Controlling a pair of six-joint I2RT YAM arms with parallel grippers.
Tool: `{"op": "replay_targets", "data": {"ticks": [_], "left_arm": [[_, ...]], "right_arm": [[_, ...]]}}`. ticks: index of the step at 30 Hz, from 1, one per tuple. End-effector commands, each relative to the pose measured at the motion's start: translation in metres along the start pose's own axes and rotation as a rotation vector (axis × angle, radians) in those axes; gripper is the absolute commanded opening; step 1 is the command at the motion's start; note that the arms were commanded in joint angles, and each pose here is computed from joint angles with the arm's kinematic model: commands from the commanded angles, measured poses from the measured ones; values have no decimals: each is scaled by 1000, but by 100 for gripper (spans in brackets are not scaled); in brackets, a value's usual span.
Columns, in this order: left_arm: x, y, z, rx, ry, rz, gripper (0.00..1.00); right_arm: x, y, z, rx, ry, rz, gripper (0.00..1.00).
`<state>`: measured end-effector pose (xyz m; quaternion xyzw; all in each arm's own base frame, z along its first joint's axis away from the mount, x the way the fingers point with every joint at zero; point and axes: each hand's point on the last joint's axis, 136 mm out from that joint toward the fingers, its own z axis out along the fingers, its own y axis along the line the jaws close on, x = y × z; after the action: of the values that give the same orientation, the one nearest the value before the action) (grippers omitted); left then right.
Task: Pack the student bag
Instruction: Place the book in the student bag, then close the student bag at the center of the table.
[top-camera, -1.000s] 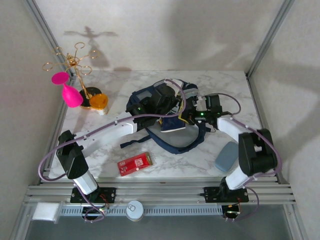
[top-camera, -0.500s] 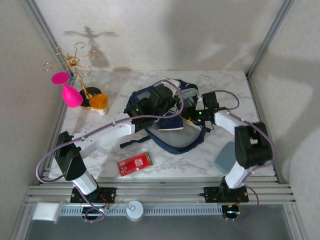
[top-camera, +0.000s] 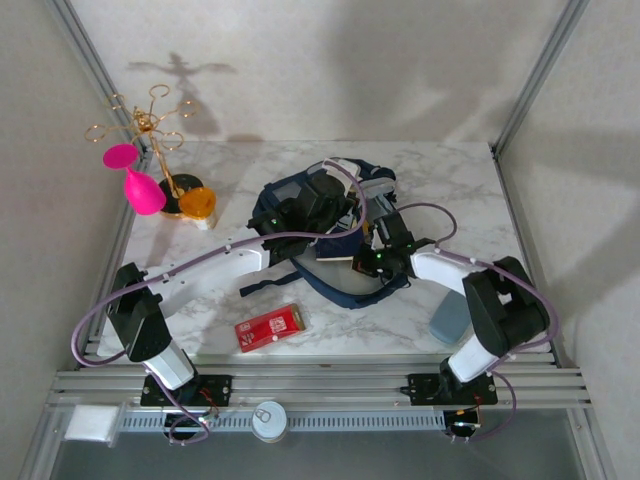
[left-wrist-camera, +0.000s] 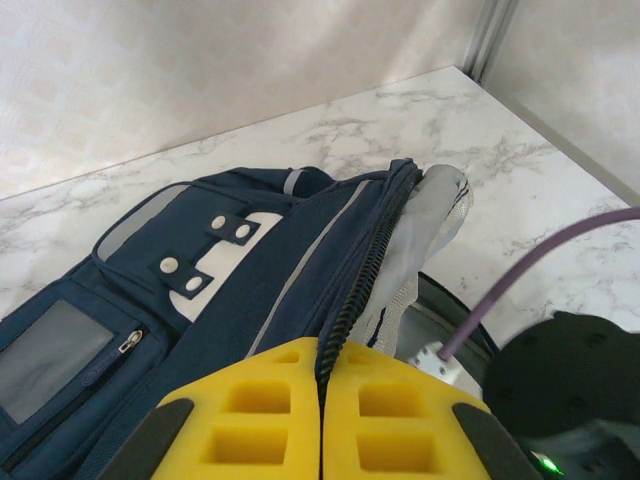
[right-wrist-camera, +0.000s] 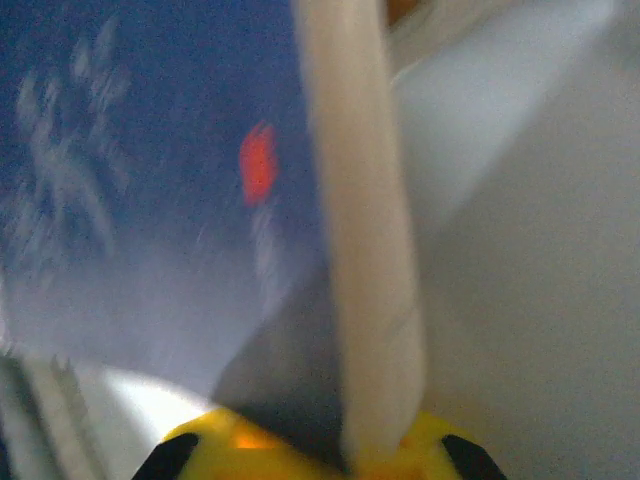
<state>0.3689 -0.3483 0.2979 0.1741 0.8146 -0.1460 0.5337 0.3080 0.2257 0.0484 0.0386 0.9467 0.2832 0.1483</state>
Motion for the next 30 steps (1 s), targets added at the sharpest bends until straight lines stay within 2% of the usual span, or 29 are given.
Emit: {"op": "replay_targets", "data": {"ticks": [1,6,13,21,27,28,30], "left_arm": [[-48,15,-29,-26,-145,-84,0],[-45,23,-32,-59,-140,-75,0],[-39,36,-30,-114,-127,-91,0],[-26,28,-24,-59,-88,-115,0],[17,5,-17,83,30,-133,0],[25,-3,-17,130,59,-128,1],[38,-14,-23,199,101,-142,10]], "right_arm": [[-61,8,-6,13,-183,-9,0],[-98,19,2,-25,-256,-27,0],[-97,29,13,-84,-219,-53,4],[-70,31,-38,-100,-234,-116,21],[-61,10,-89,-2,-292,-83,32],[-58,9,-94,2,-295,-79,34],[-52,6,-102,15,-286,-57,36]]}}
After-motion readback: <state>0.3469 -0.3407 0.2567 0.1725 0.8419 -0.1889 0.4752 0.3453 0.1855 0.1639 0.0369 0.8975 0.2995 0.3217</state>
